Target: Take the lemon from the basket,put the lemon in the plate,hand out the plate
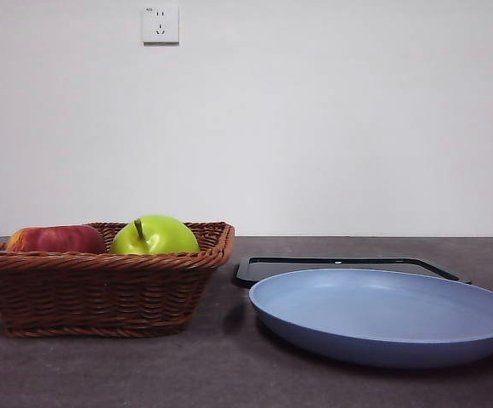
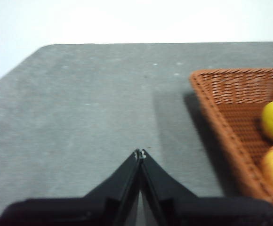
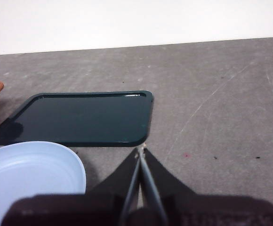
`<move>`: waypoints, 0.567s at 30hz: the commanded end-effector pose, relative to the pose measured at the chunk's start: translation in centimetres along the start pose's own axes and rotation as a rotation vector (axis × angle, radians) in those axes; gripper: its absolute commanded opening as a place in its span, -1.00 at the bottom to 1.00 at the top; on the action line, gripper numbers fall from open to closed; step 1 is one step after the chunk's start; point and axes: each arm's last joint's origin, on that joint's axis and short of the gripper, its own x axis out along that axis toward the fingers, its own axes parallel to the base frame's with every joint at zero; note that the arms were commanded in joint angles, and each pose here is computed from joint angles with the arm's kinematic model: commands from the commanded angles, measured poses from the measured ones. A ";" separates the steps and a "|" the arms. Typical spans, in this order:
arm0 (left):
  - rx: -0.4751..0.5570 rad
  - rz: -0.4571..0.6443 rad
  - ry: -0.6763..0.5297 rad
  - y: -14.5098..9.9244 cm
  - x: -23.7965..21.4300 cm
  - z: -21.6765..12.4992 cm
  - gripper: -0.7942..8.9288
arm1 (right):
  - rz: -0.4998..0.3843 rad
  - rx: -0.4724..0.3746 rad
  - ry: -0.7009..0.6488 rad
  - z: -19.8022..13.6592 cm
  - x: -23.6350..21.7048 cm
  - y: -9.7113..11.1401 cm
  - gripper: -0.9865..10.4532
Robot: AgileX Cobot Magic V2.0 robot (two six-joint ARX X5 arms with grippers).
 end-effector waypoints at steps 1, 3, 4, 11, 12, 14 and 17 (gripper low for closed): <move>-0.163 -0.082 0.001 -0.2 0.0 -0.1 -0.82 | 0.004 0.113 -0.016 0.0 0.0 0.0 -0.82; -0.239 -0.158 0.016 -0.4 0.0 -0.1 -0.82 | 0.007 0.207 -0.028 0.1 0.0 0.0 -0.82; -0.263 -0.193 0.023 -0.5 0.0 -0.1 -0.82 | 0.007 0.243 -0.027 0.1 0.0 0.0 -0.82; -0.297 -0.341 0.020 -1.0 -0.1 0.2 -0.82 | 0.030 0.406 -0.092 0.8 0.0 0.1 -0.82; -0.299 -0.345 0.016 -1.0 -0.1 0.3 -0.82 | 0.041 0.405 -0.107 1.0 -0.1 0.1 -0.82; -0.319 -0.346 0.011 -1.0 -0.2 0.5 -0.82 | 0.062 0.403 -0.116 1.4 -0.2 0.2 -0.82; -0.363 -0.339 0.004 -1.0 -0.4 1.2 -0.82 | 0.062 0.404 -0.112 2.4 -0.5 0.2 -0.82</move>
